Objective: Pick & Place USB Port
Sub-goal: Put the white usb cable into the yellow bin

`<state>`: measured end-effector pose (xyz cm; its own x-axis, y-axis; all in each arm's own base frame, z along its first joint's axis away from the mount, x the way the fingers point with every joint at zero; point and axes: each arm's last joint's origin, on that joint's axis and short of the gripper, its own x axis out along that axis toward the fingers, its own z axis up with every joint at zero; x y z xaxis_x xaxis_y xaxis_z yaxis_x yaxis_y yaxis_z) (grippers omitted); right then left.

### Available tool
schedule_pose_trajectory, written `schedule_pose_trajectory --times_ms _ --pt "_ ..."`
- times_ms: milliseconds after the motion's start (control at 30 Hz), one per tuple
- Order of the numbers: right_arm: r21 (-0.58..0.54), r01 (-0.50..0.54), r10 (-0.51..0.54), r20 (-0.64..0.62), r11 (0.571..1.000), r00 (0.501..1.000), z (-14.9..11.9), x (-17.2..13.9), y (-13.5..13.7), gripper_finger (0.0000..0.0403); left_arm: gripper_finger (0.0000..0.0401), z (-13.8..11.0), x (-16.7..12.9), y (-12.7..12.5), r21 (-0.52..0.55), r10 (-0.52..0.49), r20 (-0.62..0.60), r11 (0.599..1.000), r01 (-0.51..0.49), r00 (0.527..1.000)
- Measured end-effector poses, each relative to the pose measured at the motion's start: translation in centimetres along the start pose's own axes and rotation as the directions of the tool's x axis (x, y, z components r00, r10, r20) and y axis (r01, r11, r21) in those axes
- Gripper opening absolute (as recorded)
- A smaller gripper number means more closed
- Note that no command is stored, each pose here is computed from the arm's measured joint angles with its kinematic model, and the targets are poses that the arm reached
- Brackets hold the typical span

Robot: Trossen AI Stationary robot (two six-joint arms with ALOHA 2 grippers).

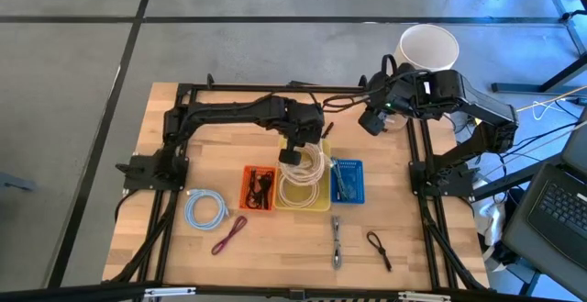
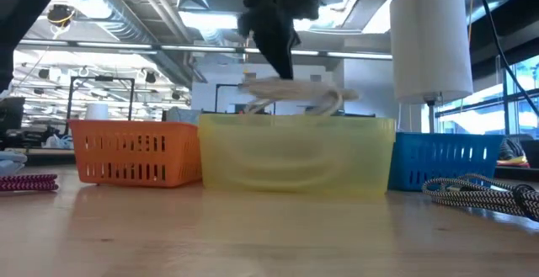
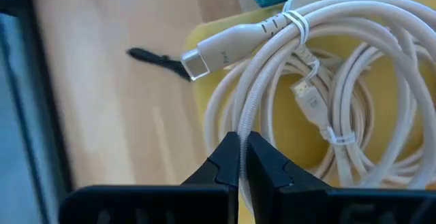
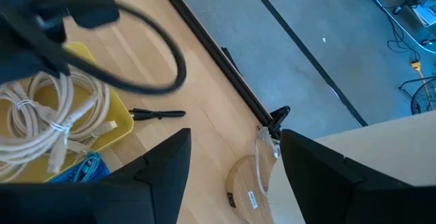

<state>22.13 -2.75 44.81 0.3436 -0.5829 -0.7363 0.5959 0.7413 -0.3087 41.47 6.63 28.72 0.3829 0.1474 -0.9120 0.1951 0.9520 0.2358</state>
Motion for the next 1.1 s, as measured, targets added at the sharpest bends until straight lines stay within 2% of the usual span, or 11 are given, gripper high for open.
schedule_pose_trajectory --times_ms 67,167,633,933,1100 --pt "0.001 0.002 -0.002 0.000 1.000 1.000 0.0 0.0 0.0 0.0230 0.0003 -0.5 1.1 0.0 -0.003 -0.022 -0.012 1.000 0.022 1.000" --pt "0.011 0.002 -0.002 0.001 1.000 1.000 0.0 0.0 0.0 0.0230 0.0003 -0.7 2.6 0.1 -0.024 -0.042 0.042 0.999 0.043 0.998" --pt "0.026 0.002 -0.002 0.001 1.000 1.000 0.0 0.0 0.0 0.0230 0.0003 -4.3 7.8 -0.3 -0.089 -0.091 0.016 0.992 0.092 0.996" --pt "0.048 0.002 -0.002 0.000 0.999 1.000 0.0 0.0 0.0 0.0230 0.0006 -4.7 8.7 -0.6 -0.108 -0.086 0.029 0.990 0.089 0.996" --pt "0.048 0.002 -0.002 0.001 0.999 1.000 0.0 0.0 0.0 0.0230 0.0039 -4.6 8.7 -0.5 -0.132 -0.084 0.049 0.987 0.090 0.995"
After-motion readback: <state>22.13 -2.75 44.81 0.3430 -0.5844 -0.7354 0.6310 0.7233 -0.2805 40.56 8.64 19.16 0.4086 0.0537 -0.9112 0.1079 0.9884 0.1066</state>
